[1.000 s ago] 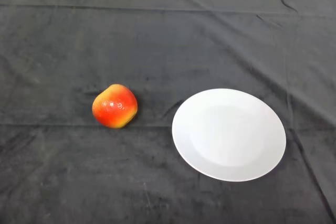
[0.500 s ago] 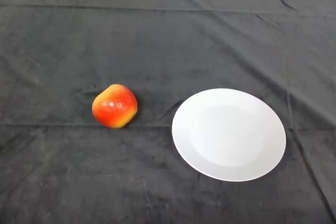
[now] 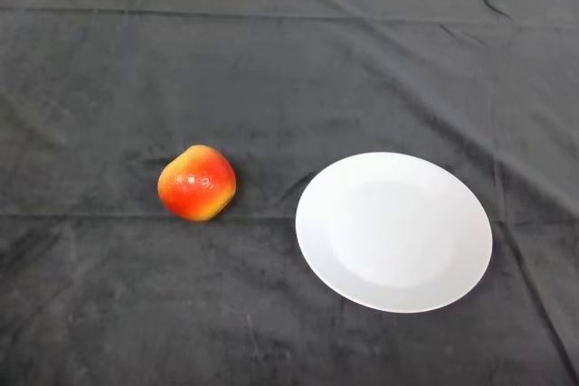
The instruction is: Move the apple to the plate
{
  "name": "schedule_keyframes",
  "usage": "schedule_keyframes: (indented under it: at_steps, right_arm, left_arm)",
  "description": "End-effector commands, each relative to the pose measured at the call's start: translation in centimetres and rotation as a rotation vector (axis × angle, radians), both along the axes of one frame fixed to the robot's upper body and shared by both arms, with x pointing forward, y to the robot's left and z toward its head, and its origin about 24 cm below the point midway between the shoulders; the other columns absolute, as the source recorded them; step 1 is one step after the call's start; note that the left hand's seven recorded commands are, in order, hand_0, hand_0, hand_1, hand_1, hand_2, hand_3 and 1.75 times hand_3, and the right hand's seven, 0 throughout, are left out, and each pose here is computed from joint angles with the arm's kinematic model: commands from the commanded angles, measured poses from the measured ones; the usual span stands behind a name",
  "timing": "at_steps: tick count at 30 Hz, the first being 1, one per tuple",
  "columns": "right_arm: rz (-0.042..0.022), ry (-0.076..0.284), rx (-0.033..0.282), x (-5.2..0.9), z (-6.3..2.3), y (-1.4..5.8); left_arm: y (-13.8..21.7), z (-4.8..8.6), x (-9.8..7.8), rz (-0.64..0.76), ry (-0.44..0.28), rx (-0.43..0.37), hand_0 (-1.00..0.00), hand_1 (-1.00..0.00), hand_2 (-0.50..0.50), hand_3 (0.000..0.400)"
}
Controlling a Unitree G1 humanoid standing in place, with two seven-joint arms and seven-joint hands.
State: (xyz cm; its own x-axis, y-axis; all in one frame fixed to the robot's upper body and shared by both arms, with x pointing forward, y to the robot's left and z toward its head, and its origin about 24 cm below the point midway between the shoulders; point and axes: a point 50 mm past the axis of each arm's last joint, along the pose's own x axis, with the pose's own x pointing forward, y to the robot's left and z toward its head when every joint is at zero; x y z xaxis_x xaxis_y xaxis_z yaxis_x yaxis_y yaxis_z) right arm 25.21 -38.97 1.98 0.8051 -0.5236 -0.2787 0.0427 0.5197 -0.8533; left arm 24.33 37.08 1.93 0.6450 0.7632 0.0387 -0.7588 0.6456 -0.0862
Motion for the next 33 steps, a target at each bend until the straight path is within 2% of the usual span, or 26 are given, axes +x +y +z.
schedule_keyframes:
  at_steps: [1,15,33]
  right_arm:
    - [-0.0089,0.062,0.036,-1.22,-2.25,0.8]
    - [-0.0091,0.062,0.036,-1.23,-2.25,0.81]
    - [-0.0094,0.062,0.037,-1.23,-2.25,0.82]
  left_arm:
    - [-1.2,2.2,2.1,-0.065,-0.078,0.072,0.0,0.0,0.0,0.0]
    - [-4.6,1.8,4.0,-0.245,0.002,0.21,0.0,0.0,0.0,0.0]
    - [-10.8,0.9,6.2,-0.506,0.063,0.363,0.0,0.0,0.0,0.0]
